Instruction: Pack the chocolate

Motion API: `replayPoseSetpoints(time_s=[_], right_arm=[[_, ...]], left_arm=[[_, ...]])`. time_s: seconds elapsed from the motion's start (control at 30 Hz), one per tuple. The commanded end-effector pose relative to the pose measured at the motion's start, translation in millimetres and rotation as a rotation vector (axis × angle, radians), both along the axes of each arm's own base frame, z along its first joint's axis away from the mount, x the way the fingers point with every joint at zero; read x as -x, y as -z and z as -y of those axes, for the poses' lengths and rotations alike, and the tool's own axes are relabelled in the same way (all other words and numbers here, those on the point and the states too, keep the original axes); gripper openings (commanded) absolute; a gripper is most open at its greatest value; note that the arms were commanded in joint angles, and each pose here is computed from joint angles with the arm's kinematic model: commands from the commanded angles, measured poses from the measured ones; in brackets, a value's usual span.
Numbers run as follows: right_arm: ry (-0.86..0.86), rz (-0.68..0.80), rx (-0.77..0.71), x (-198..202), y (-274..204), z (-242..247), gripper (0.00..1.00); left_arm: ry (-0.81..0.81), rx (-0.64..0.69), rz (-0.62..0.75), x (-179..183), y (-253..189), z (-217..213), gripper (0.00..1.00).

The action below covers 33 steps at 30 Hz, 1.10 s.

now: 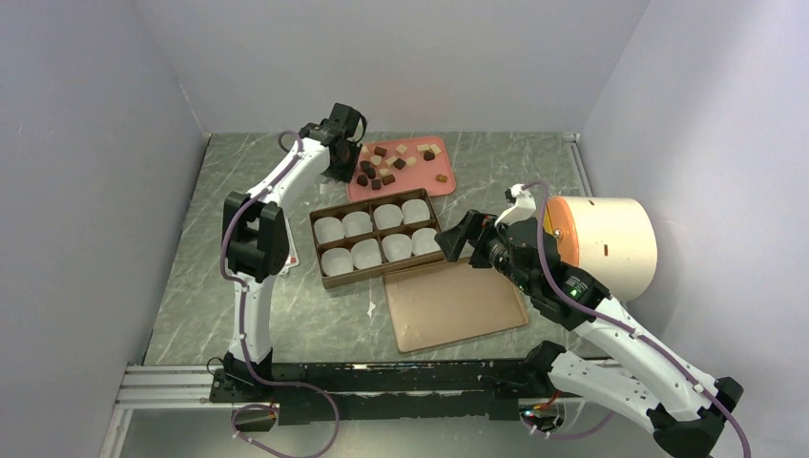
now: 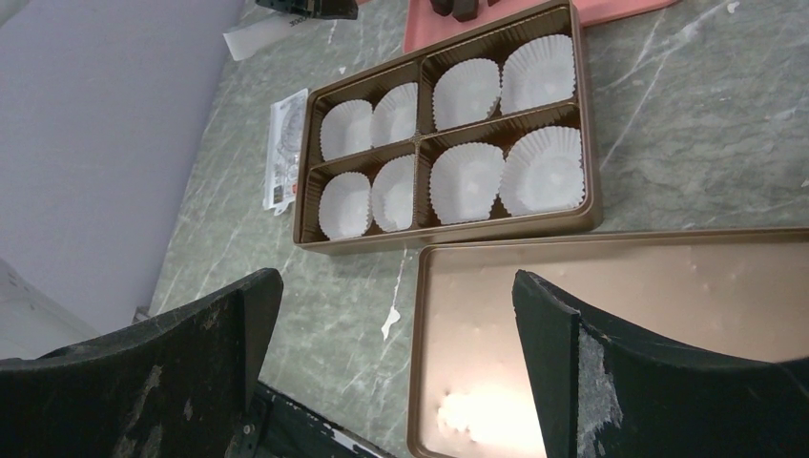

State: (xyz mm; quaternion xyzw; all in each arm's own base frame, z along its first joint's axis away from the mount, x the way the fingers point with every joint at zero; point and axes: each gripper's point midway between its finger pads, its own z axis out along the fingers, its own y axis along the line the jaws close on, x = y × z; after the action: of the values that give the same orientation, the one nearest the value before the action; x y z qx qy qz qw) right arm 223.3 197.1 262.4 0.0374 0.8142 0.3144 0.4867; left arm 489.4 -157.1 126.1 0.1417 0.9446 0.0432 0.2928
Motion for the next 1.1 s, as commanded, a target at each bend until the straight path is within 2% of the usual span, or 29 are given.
replayPoseSetpoints(time_s=[0.0,0.33,0.5,0.67,0.83,1.07], right_arm=[[0.012,0.066,-0.063,-2,-29,1,0.96],[0.018,0.078,-0.073,-1,-34,4,0.96],[0.017,0.079,-0.082,1,-36,5,0.96],[0.012,0.072,-0.089,3,-33,4,0.96],[0.001,0.068,-0.092,2,-32,1,0.95],[0.013,0.066,-0.092,3,-29,4,0.95]], left_arm=[[-0.009,-0.010,0.076,-12,-17,-1,0.40],[-0.014,-0.014,0.063,-9,-7,-3,0.41],[-0.008,0.001,0.062,-7,-10,0,0.38],[-0.012,0.013,0.079,-3,-27,-1,0.28],[-0.018,0.025,0.103,4,-45,-4,0.21],[-0.024,0.046,0.104,19,-52,-7,0.07]])
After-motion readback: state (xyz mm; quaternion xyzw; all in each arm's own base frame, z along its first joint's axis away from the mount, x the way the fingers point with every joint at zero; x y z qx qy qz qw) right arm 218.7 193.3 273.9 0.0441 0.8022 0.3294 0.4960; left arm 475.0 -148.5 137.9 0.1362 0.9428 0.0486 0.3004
